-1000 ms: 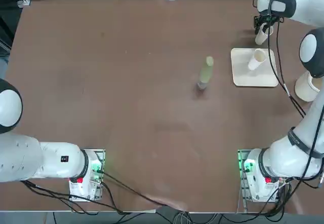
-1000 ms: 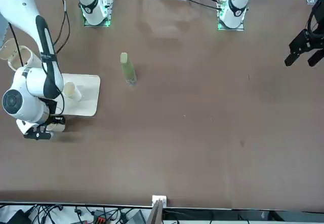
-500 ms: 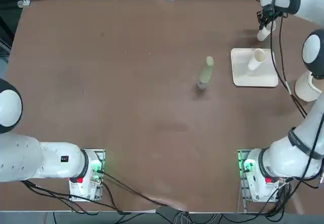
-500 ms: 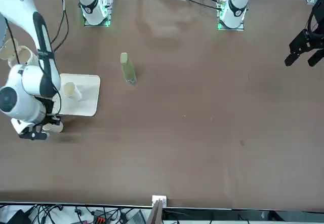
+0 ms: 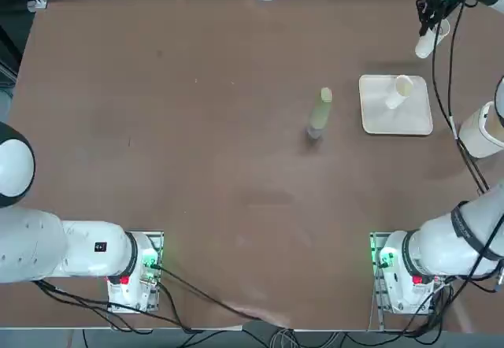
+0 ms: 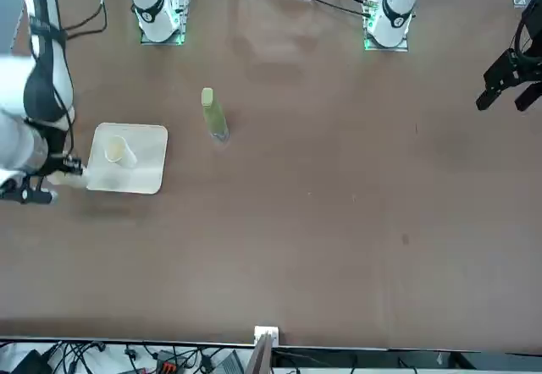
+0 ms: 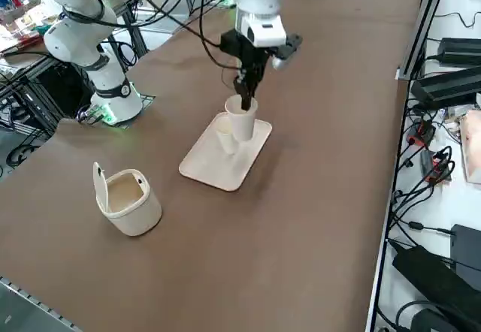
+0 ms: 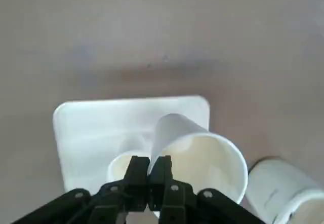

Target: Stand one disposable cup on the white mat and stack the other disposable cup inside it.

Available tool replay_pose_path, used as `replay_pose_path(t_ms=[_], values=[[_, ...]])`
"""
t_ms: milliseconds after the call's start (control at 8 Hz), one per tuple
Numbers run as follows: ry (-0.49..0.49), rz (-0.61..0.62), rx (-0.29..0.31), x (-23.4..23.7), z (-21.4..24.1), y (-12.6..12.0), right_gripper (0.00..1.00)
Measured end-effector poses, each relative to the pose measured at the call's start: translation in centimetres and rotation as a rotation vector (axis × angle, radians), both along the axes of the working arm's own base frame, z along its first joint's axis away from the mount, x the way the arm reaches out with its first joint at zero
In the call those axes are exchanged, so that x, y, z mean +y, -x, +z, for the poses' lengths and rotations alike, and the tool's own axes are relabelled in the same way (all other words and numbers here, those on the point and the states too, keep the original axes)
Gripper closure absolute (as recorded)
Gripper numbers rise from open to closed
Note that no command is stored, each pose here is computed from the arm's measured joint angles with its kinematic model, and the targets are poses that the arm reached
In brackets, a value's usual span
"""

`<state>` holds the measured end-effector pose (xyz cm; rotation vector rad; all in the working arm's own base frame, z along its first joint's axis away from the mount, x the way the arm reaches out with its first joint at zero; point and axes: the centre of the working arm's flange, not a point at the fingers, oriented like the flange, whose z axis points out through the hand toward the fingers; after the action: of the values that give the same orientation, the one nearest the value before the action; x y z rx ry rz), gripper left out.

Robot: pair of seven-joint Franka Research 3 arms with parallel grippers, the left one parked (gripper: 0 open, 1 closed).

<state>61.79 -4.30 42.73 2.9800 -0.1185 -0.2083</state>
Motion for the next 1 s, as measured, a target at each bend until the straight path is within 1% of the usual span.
replay_pose_path(t_ms=[250,375,625,1000], values=[[0.009,-0.024,0.023,3.8,-0.6,2.3,0.98],[0.012,-0.028,0.04,5.0,-1.3,3.3,0.98],[0.015,-0.029,0.071,5.3,-2.6,4.7,0.98],[0.015,-0.032,0.099,5.2,-4.1,5.8,0.98]])
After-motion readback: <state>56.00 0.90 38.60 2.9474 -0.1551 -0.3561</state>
